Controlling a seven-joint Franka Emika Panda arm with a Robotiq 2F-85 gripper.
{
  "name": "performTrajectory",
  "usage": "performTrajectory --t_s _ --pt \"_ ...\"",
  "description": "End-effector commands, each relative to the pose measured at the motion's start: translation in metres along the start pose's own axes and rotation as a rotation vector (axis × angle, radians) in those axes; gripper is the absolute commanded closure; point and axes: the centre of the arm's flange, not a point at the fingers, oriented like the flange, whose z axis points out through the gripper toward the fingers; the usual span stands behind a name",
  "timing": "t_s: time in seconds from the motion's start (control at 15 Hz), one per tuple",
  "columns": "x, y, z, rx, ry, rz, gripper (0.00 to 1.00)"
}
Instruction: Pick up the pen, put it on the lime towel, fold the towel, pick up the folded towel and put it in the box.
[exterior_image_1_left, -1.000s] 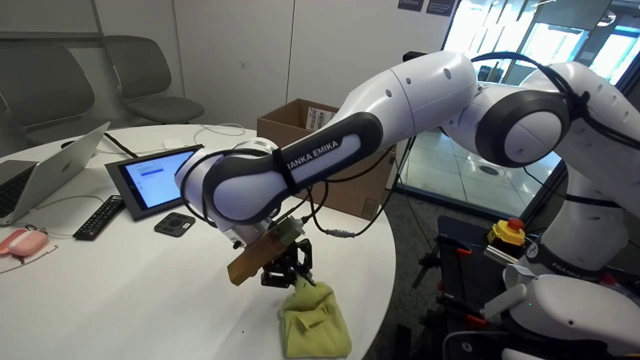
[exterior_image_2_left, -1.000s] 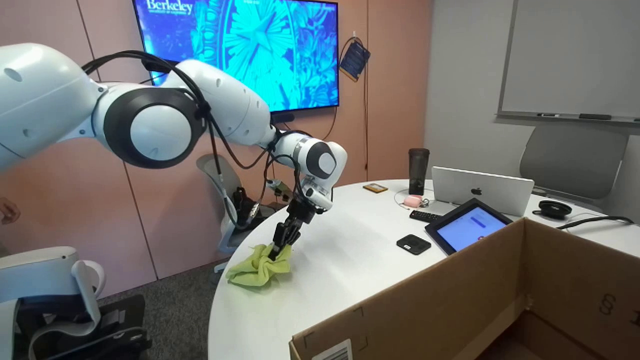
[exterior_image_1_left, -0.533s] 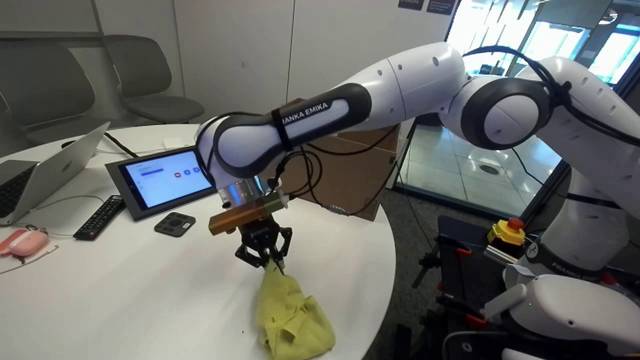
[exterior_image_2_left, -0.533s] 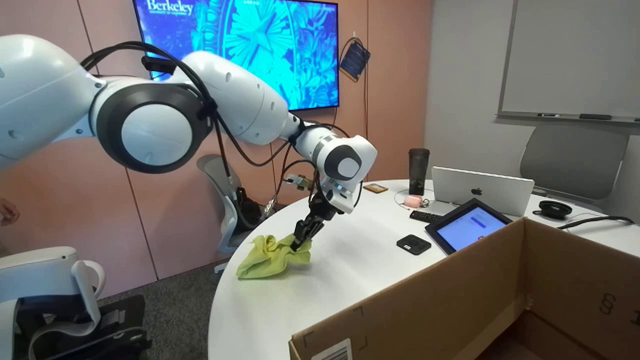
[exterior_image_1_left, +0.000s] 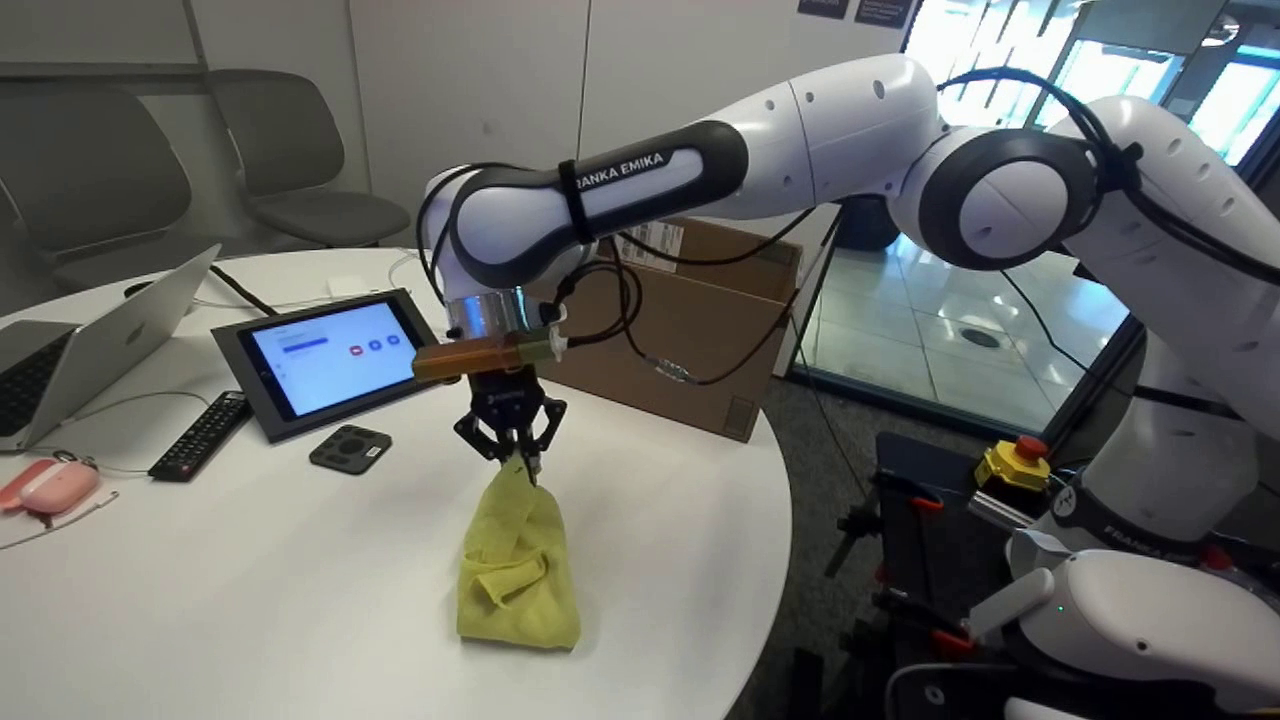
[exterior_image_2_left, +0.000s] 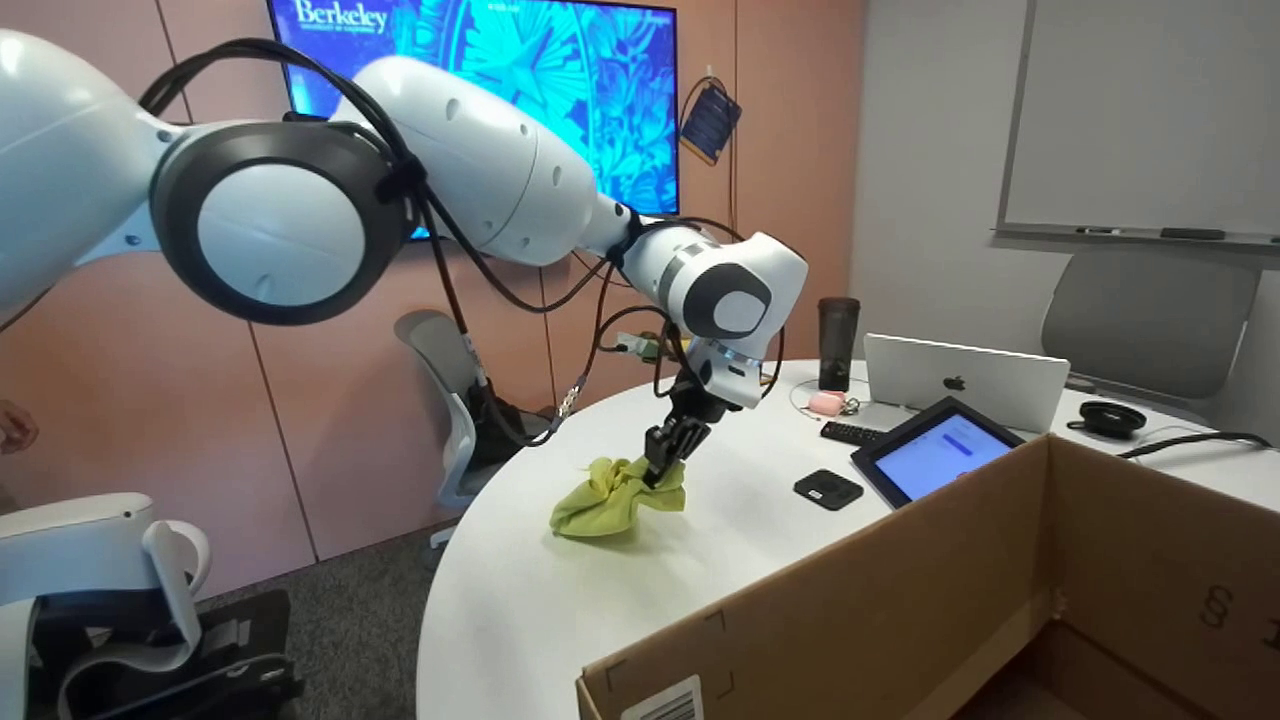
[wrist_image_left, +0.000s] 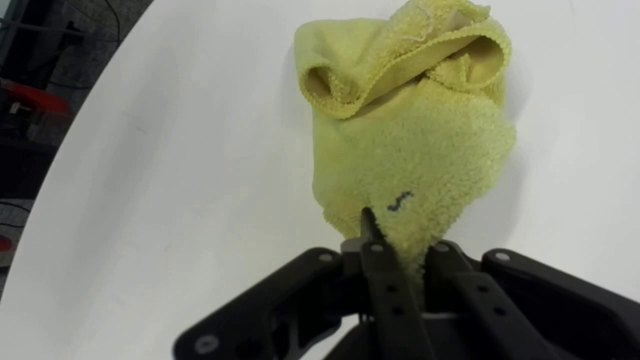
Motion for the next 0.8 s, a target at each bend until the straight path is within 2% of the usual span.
performTrajectory --t_s 0.0,0.47,0.73 --pt "0.000 0.014 -0.026 0.005 0.085 0.085 0.99" --pt "0.026 0.028 -0.053 0.029 0.181 0.262 0.99" --pt "0.009 0.021 -0.053 0.016 0.218 0.255 0.99"
